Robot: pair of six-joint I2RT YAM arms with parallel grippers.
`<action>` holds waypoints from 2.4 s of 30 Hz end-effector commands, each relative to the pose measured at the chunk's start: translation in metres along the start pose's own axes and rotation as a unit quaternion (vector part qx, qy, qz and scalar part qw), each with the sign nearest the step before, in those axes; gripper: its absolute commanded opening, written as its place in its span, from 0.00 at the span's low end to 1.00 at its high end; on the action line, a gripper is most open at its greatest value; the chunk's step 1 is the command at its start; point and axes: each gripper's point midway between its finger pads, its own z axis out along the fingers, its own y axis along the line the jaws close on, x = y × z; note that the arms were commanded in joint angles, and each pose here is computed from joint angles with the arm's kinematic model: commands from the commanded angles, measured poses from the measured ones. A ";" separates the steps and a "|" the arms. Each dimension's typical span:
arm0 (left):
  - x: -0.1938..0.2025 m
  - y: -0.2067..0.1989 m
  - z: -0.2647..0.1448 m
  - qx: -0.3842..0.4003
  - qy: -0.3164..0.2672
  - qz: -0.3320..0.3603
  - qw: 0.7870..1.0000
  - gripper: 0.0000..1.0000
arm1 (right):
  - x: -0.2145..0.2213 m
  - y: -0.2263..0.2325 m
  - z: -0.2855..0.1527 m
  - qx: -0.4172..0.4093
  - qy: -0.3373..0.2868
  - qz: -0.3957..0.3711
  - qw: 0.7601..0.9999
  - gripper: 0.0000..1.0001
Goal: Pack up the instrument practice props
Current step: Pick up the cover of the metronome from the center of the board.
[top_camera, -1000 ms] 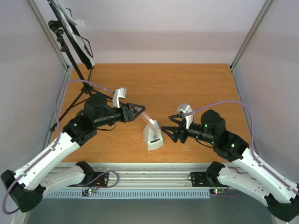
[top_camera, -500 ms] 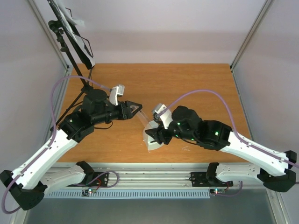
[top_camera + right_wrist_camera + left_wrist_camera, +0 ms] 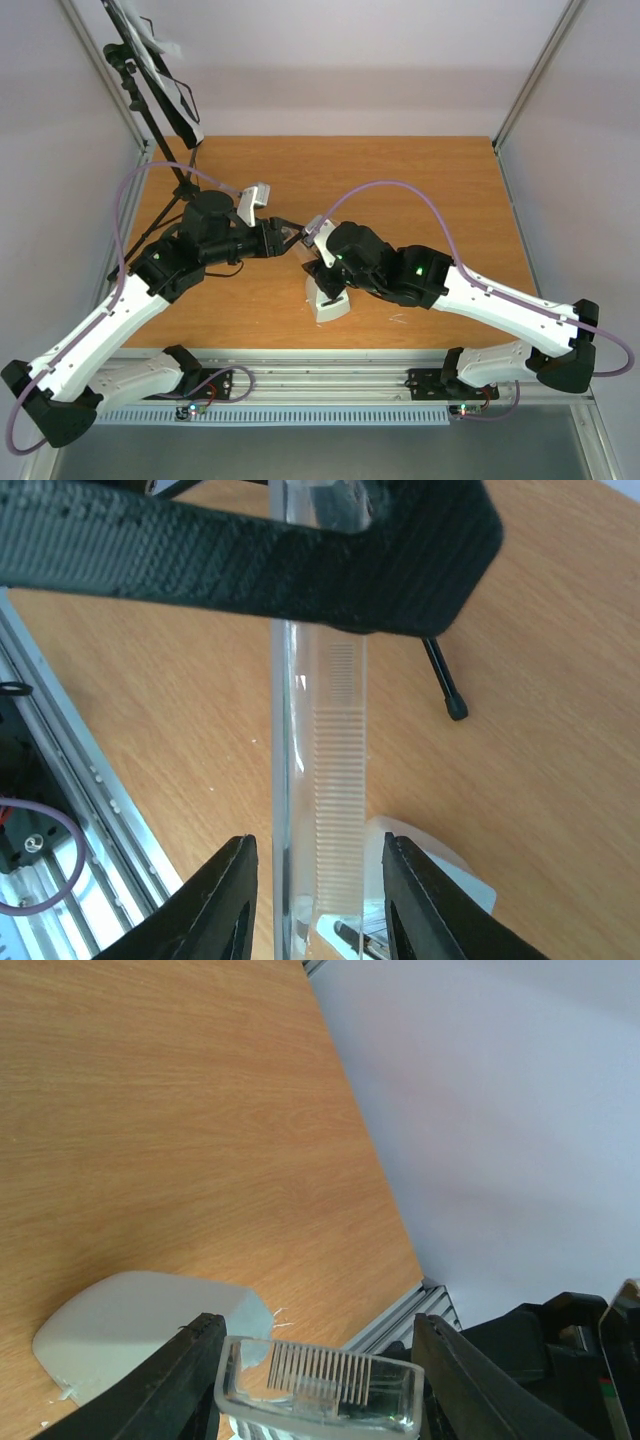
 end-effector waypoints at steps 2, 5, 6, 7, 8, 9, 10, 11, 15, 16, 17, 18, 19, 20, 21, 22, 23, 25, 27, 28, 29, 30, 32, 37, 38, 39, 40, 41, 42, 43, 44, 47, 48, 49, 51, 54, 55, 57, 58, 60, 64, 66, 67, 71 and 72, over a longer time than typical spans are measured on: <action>-0.004 -0.008 0.000 0.014 0.002 0.013 1.000 0.40 | -0.013 0.001 -0.005 0.002 -0.017 0.011 1.000 0.34; -0.003 -0.006 -0.001 0.008 0.002 0.020 1.000 0.40 | -0.012 0.001 -0.003 0.004 -0.013 0.015 1.000 0.29; -0.003 -0.005 -0.001 0.008 0.000 0.021 1.000 0.40 | -0.011 0.001 -0.002 0.005 -0.011 0.016 1.000 0.27; -0.003 -0.005 -0.001 0.008 0.000 0.023 1.000 0.40 | -0.010 0.001 -0.001 0.005 -0.010 0.018 1.000 0.25; -0.003 -0.005 -0.001 0.008 0.000 0.024 1.000 0.40 | -0.010 0.001 -0.001 0.006 -0.009 0.019 1.000 0.23; -0.002 -0.005 -0.001 0.008 0.002 0.025 1.000 0.40 | -0.010 0.001 0.000 0.005 -0.008 0.020 1.000 0.21; -0.002 -0.005 -0.001 0.009 0.003 0.027 1.000 0.40 | -0.010 0.001 0.000 0.004 -0.008 0.022 1.000 0.20; -0.001 -0.006 0.000 0.011 0.004 0.027 1.000 0.40 | -0.010 0.002 0.001 0.002 -0.008 0.022 1.000 0.18; 0.001 -0.006 0.001 0.016 0.011 0.028 0.999 0.42 | -0.010 0.006 0.004 -0.008 -0.007 0.025 1.000 0.13; 0.002 -0.007 0.001 0.018 0.011 0.028 0.999 0.43 | -0.009 0.006 0.004 -0.009 -0.007 0.026 1.000 0.12; 0.002 -0.007 0.001 0.019 0.011 0.028 0.999 0.45 | -0.009 0.007 0.005 -0.009 -0.006 0.028 1.000 0.11; 0.003 -0.007 0.002 0.022 0.012 0.028 0.999 0.46 | -0.008 0.006 0.005 -0.009 -0.007 0.029 1.000 0.10; 0.003 -0.008 0.001 0.025 0.012 0.028 0.999 0.48 | -0.008 0.006 0.005 -0.010 -0.008 0.030 0.999 0.08; 0.004 -0.008 0.002 0.025 0.012 0.028 0.999 0.51 | -0.008 0.006 0.005 -0.010 -0.010 0.032 0.999 0.08; 0.004 -0.008 0.002 0.027 0.013 0.027 0.999 0.53 | -0.007 0.006 0.005 -0.011 -0.010 0.034 0.999 0.07; 0.005 -0.008 0.002 0.029 0.014 0.027 0.999 0.56 | -0.007 0.006 0.005 -0.011 -0.012 0.036 0.999 0.07; 0.006 -0.008 0.002 0.030 0.014 0.026 0.999 0.59 | -0.007 0.006 0.005 -0.011 -0.013 0.037 0.999 0.06; 0.006 -0.009 0.003 0.035 0.014 0.027 0.999 0.63 | -0.006 0.006 0.005 -0.013 -0.015 0.041 0.999 0.06; 0.007 -0.009 0.003 0.040 0.013 0.026 0.999 0.65 | -0.006 0.005 0.005 -0.017 -0.018 0.046 0.999 0.05; 0.007 -0.009 0.003 0.041 0.012 0.025 0.999 0.66 | -0.006 0.005 0.005 -0.018 -0.020 0.048 0.998 0.04; 0.006 -0.010 0.002 0.043 0.009 0.026 0.999 0.69 | -0.005 0.004 0.005 -0.017 -0.020 0.051 0.998 0.03; 0.006 -0.010 0.001 0.045 0.005 0.028 0.999 0.76 | -0.005 0.004 0.005 -0.017 -0.021 0.053 0.998 0.03; 0.003 -0.013 -0.003 0.051 -0.006 0.034 0.998 0.88 | -0.005 0.002 0.005 -0.016 -0.022 0.056 0.998 0.03; -0.006 -0.023 -0.023 0.064 -0.052 0.074 0.994 0.99 | -0.006 -0.004 0.001 -0.021 -0.031 0.070 0.997 0.03; -0.008 -0.024 -0.027 0.064 -0.063 0.087 0.992 0.99 | -0.006 -0.005 -0.001 -0.028 -0.034 0.074 0.996 0.03; -0.009 -0.024 -0.031 0.063 -0.073 0.097 0.991 0.99 | -0.007 -0.006 -0.003 -0.034 -0.038 0.079 0.996 0.03; -0.010 -0.024 -0.036 0.063 -0.084 0.110 0.988 0.99 | -0.009 -0.006 -0.006 -0.045 -0.042 0.084 0.995 0.04; -0.009 -0.024 -0.038 0.067 -0.091 0.124 0.986 0.99 | -0.011 -0.007 -0.009 -0.053 -0.046 0.088 0.994 0.04; -0.008 -0.027 -0.041 0.082 -0.099 0.136 0.982 0.99 | -0.013 -0.007 -0.013 -0.071 -0.051 0.094 0.992 0.04; -0.005 -0.030 -0.043 0.096 -0.103 0.147 0.979 0.99 | -0.015 -0.003 -0.017 -0.092 -0.058 0.096 0.989 0.04; -0.001 -0.033 -0.045 0.114 -0.106 0.156 0.976 0.99 | -0.017 -0.002 -0.021 -0.109 -0.065 0.102 0.987 0.04; 0.013 -0.041 -0.048 0.166 -0.104 0.181 0.964 0.99 | -0.022 -0.004 -0.033 -0.154 -0.080 0.121 0.977 0.04; 0.017 -0.041 -0.047 0.176 -0.103 0.186 0.961 0.99 | -0.023 -0.004 -0.036 -0.168 -0.085 0.126 0.974 0.04; 0.021 -0.040 -0.046 0.183 -0.101 0.189 0.959 0.99 | -0.024 -0.003 -0.041 -0.187 -0.090 0.127 0.970 0.04; 0.027 -0.040 -0.044 0.198 -0.098 0.194 0.956 0.99 | -0.027 0.004 -0.051 -0.234 -0.102 0.126 0.959 0.04; 0.035 -0.047 -0.040 0.235 -0.083 0.200 0.948 0.99 | -0.033 0.015 -0.072 -0.292 -0.134 0.113 0.940 0.04; 0.037 -0.050 -0.040 0.245 -0.077 0.202 0.945 0.99 | -0.035 0.019 -0.079 -0.309 -0.143 0.107 0.934 0.03; 0.040 -0.055 -0.039 0.263 -0.067 0.208 0.940 0.99 | -0.037 0.027 -0.093 -0.341 -0.161 0.095 0.921 0.04; 0.042 -0.057 -0.039 0.275 -0.063 0.211 0.936 0.99 | -0.037 0.031 -0.098 -0.355 -0.167 0.090 0.915 0.04; 0.047 -0.070 -0.044 0.317 -0.054 0.217 0.922 1.00 | -0.038 0.036 -0.106 -0.378 -0.179 0.083 0.905 0.04; 0.056 -0.090 -0.055 0.385 -0.030 0.221 0.896 0.95 | -0.039 0.042 -0.116 -0.404 -0.194 0.076 0.891 0.04; 0.063 -0.097 -0.056 0.402 -0.011 0.222 0.888 0.86 | -0.041 0.042 -0.118 -0.409 -0.199 0.074 0.888 0.04; 0.067 -0.100 -0.056 0.408 -0.002 0.223 0.885 0.82 | -0.041 0.042 -0.117 -0.410 -0.200 0.074 0.887 0.04; 0.076 -0.107 -0.058 0.417 0.016 0.230 0.879 0.69 | -0.042 0.041 -0.114 -0.407 -0.202 0.074 0.888 0.05; 0.076 -0.106 -0.058 0.414 0.018 0.230 0.881 0.66 | -0.043 0.041 -0.114 -0.408 -0.203 0.073 0.887 0.05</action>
